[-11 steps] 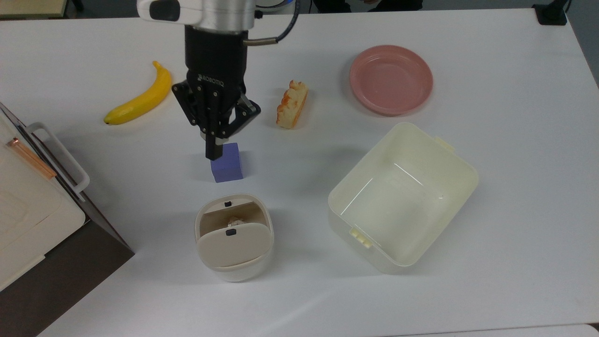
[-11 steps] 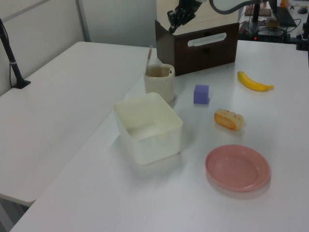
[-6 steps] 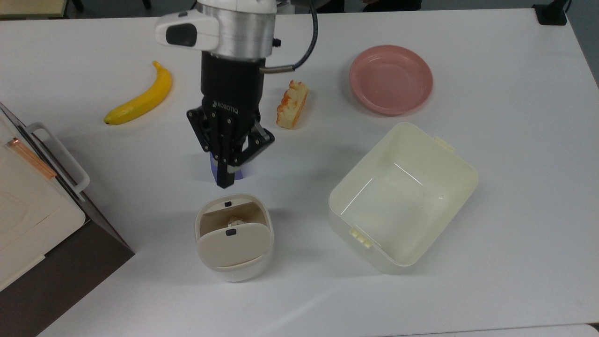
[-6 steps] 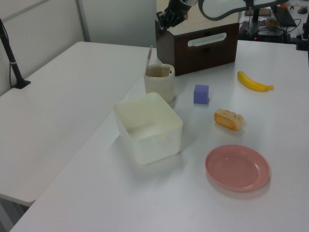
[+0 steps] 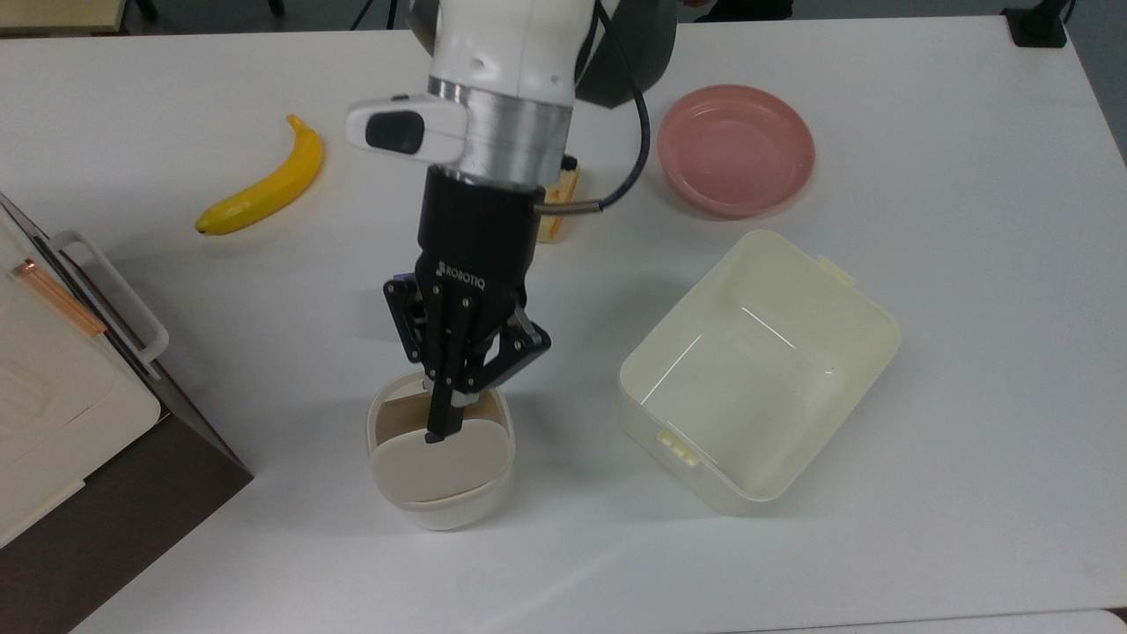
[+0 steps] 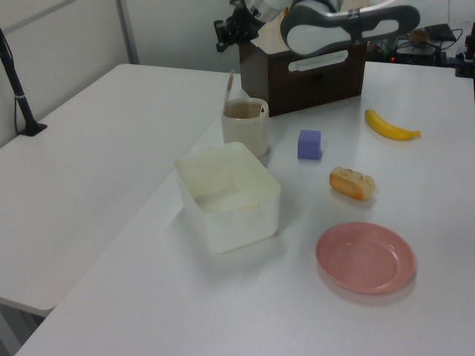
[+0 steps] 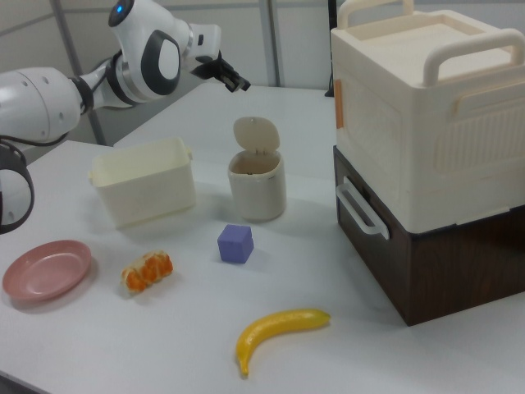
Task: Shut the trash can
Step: 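Push the raised lid forward and down onto the trash can rim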
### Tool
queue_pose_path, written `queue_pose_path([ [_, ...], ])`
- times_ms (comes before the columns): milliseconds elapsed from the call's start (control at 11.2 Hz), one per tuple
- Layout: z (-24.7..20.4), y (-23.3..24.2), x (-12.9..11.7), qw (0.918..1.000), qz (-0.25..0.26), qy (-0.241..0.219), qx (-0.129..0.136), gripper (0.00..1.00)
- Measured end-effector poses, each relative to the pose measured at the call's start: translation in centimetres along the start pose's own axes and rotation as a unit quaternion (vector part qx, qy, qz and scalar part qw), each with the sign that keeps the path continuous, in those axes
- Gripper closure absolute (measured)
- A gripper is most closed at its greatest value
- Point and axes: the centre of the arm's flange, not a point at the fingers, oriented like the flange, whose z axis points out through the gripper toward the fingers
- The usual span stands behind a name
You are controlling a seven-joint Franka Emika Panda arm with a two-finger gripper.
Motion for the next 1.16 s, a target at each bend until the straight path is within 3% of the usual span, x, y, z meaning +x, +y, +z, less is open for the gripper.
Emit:
queue_pose_path([
  [536, 4.3, 1.0, -3.1, 0.9981, -0.047, 0.0, -0.04, 0.99],
  [804, 4.8, 1.4, -3.5, 0.9968, -0.061, -0.003, -0.051, 0.99],
  [1161, 4.2, 2.4, -3.7, 0.986, -0.114, -0.058, -0.107, 0.99],
])
